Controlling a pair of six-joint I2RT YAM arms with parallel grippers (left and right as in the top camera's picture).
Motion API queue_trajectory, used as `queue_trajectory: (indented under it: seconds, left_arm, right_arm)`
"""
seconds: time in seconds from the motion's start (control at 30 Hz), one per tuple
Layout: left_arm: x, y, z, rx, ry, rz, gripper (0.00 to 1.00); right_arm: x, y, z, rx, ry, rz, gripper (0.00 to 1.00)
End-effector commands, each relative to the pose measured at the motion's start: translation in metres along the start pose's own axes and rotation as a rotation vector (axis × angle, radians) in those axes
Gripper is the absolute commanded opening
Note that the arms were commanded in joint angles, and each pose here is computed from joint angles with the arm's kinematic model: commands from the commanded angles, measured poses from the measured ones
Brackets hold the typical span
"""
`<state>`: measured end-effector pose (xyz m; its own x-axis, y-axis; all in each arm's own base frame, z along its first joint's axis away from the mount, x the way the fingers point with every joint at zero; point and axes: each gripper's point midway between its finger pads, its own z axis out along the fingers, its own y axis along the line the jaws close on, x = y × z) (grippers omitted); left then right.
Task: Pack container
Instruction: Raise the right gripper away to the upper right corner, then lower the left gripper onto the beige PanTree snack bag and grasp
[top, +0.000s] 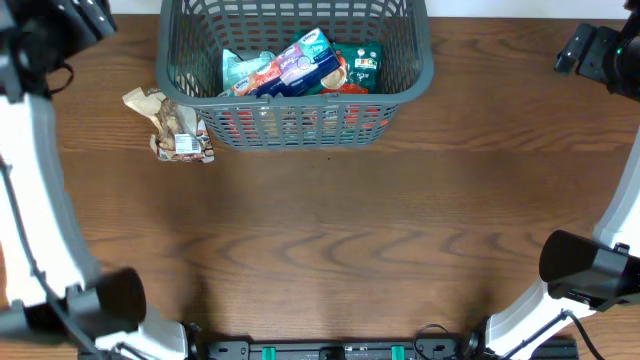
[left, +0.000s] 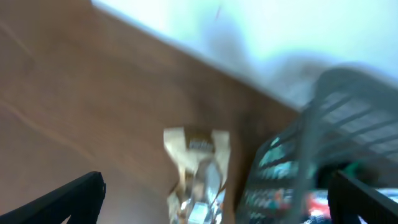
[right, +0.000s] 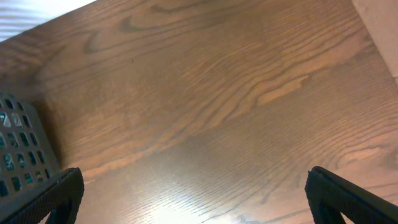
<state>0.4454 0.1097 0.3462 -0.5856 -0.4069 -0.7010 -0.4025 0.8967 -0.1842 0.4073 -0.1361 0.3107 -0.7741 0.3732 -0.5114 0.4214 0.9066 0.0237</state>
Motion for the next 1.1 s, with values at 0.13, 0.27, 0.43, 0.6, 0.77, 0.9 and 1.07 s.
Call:
queue_trajectory:
  seconds: [0.13,0.27,0.43,0.6,0.77,0.9,1.07]
  left_arm:
    - [0.072,0.019,0.092,-0.082,0.325,-0.024,0.99]
    - [0.092,0.024,0.112,-0.1,0.399,-0.015,0.99]
    - [0.113,0.03,0.131,-0.118,0.469,-0.013,0.99]
    - [0.131,0.031,0.15,-0.123,0.53,0.02,0.99]
    - [0.15,0.028,0.169,-0.121,0.585,0.06,0.99]
    - [0.164,0.024,0.184,-0.117,0.619,0.086,0.99]
    - [0.181,0.022,0.201,-0.119,0.659,0.104,0.99]
  right_arm:
    - [0.004,0.001,0.002,-0.011,0.019,-0.036,0.99]
    - [0.004,0.001,0.002,-0.011,0.019,-0.036,0.99]
    - [0.005,0.001,0.002,-0.011,0.023,-0.036,0.99]
    - [0.006,0.003,0.002,-0.022,0.029,-0.036,0.99]
    - [0.007,0.003,0.002,-0.024,0.034,-0.036,0.99]
    - [0.008,0.003,0.002,-0.024,0.036,-0.036,0.99]
    - [0.008,0.003,0.002,-0.024,0.038,-0.036,0.99]
